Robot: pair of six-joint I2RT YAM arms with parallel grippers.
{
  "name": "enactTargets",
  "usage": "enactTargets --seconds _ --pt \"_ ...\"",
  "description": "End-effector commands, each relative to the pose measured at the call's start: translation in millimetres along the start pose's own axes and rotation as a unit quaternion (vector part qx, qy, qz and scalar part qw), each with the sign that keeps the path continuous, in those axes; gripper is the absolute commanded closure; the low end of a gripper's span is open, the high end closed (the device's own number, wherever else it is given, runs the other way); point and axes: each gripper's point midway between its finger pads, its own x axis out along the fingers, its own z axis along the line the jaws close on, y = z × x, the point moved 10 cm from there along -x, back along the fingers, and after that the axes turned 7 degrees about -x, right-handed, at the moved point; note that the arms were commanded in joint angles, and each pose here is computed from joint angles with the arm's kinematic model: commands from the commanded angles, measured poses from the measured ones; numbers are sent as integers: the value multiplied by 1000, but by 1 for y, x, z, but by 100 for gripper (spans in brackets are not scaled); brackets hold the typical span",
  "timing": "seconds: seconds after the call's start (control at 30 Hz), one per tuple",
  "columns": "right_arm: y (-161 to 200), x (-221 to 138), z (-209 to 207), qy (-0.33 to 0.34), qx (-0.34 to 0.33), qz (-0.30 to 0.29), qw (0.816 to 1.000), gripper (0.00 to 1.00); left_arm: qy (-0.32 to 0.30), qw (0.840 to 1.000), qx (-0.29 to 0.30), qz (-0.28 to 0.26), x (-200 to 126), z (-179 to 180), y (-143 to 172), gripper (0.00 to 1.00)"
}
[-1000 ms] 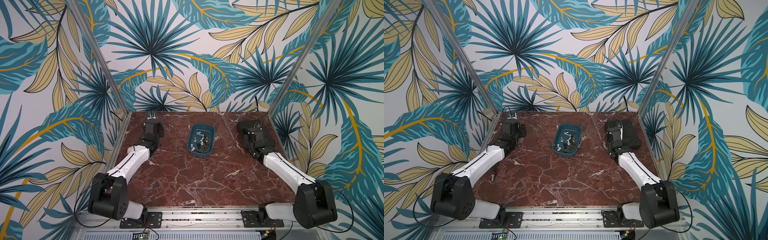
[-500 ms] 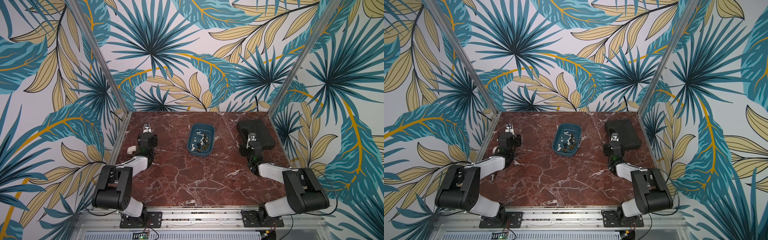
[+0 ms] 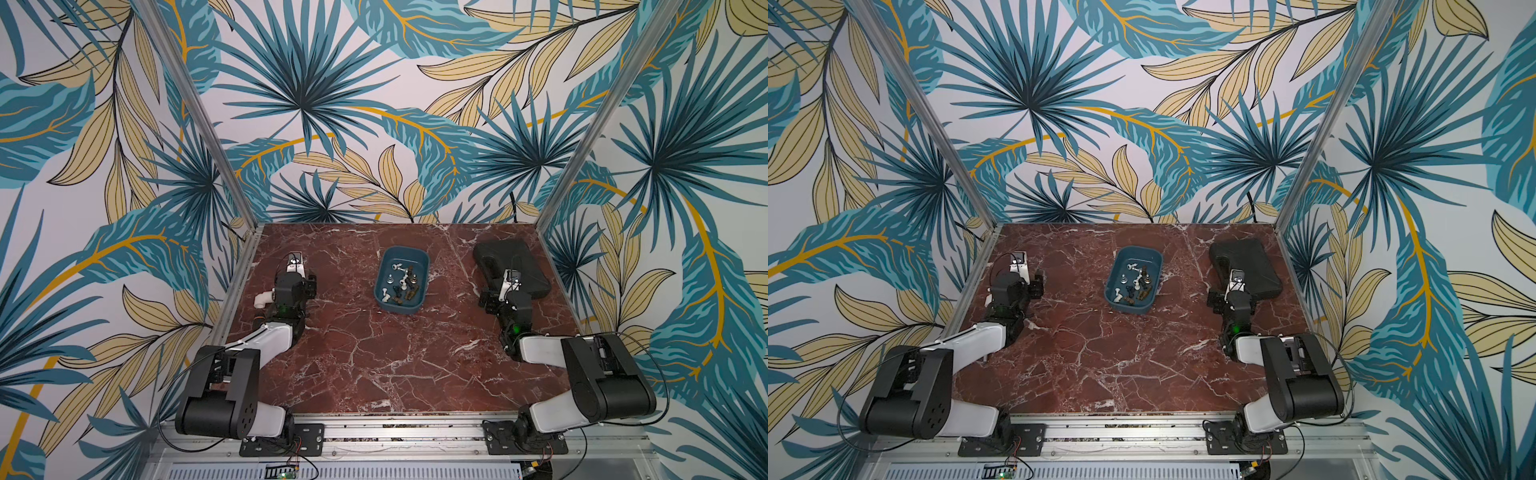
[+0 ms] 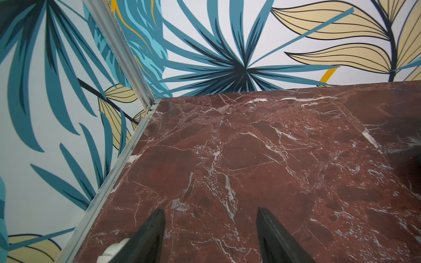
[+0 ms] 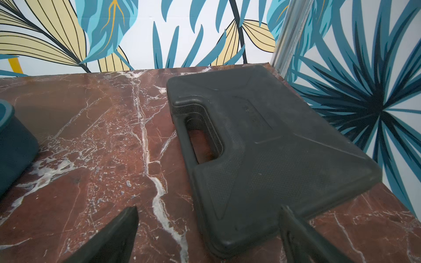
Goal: Put the chess pieces into the storage box
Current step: Reset both arms
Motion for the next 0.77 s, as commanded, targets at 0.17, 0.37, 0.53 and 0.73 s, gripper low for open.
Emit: enactTargets --seconds 0.17,0.37,0.53,0.73 --pt "-7 0 -1 0 10 -18 1000 0 17 1000 -19 4 8 6 25 33" --pt "-7 0 -1 0 11 -17 1000 0 61 995 -46 -58 -8 18 45 32" --pt "-7 2 -1 0 9 -13 1000 0 50 996 -48 -53 -3 19 44 31" --pt "-7 0 -1 -1 10 -16 1000 0 44 997 -50 -46 -3 19 44 0"
